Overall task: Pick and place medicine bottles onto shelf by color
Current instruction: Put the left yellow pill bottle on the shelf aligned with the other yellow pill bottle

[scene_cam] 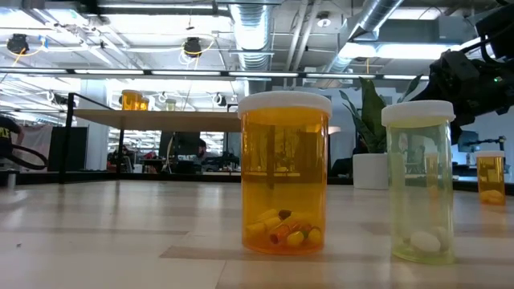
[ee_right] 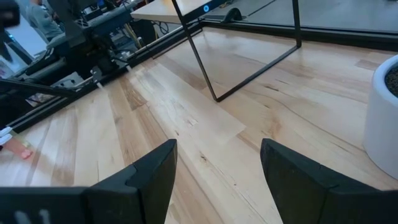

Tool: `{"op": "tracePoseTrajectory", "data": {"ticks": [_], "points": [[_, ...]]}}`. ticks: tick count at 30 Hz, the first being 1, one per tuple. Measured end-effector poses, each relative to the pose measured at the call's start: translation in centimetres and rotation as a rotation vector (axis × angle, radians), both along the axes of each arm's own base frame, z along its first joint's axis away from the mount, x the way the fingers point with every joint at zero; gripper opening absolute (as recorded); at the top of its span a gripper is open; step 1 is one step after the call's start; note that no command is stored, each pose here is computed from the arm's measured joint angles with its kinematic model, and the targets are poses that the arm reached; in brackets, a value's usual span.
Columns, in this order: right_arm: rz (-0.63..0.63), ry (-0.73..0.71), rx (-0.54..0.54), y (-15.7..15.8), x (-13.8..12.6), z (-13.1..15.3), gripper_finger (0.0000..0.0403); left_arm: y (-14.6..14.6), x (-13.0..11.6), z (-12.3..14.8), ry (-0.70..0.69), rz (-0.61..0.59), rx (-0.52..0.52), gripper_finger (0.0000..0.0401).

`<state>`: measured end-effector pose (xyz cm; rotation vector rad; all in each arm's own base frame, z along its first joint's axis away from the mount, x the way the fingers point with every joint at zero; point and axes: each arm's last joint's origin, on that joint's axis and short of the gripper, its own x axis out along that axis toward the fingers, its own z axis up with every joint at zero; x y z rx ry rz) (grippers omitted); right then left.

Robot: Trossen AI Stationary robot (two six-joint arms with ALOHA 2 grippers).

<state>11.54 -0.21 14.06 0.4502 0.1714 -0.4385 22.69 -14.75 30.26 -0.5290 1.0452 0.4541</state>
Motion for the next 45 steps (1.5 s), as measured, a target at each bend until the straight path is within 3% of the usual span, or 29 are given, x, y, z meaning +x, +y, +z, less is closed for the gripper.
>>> {"op": "tracePoseTrajectory", "data": {"ticks": [6,13,19,26,39,45], "points": [[0.000,-0.001,0.000,0.0,0.0,0.0,0.0256,-2.6,-1.3,-2.7,0.310,0.118,-0.134,0.0231],[0.000,0.000,0.000,0.0,0.0,0.0,0.0256,-6.7,-3.7,-4.4,0.406,0.170,-0.166,0.0231],[0.000,0.000,0.000,0.0,0.0,0.0,0.0256,-8.8,-5.8,-4.5,0.362,0.192,-0.178,0.0239],[0.000,0.000,0.000,0.0,0.0,0.0,0.0256,-10.8,-6.9,-5.0,0.264,0.081,-0.212,0.0241],[0.000,0.000,0.000,0.0,0.0,0.0,0.0256,-10.9,-7.9,-8.1,0.267,0.080,-0.213,0.0225],[0.000,0.000,0.000,0.0,0.0,0.0,0.0256,-10.9,-7.8,-8.2,0.220,0.056,-0.201,0.0254]]}}
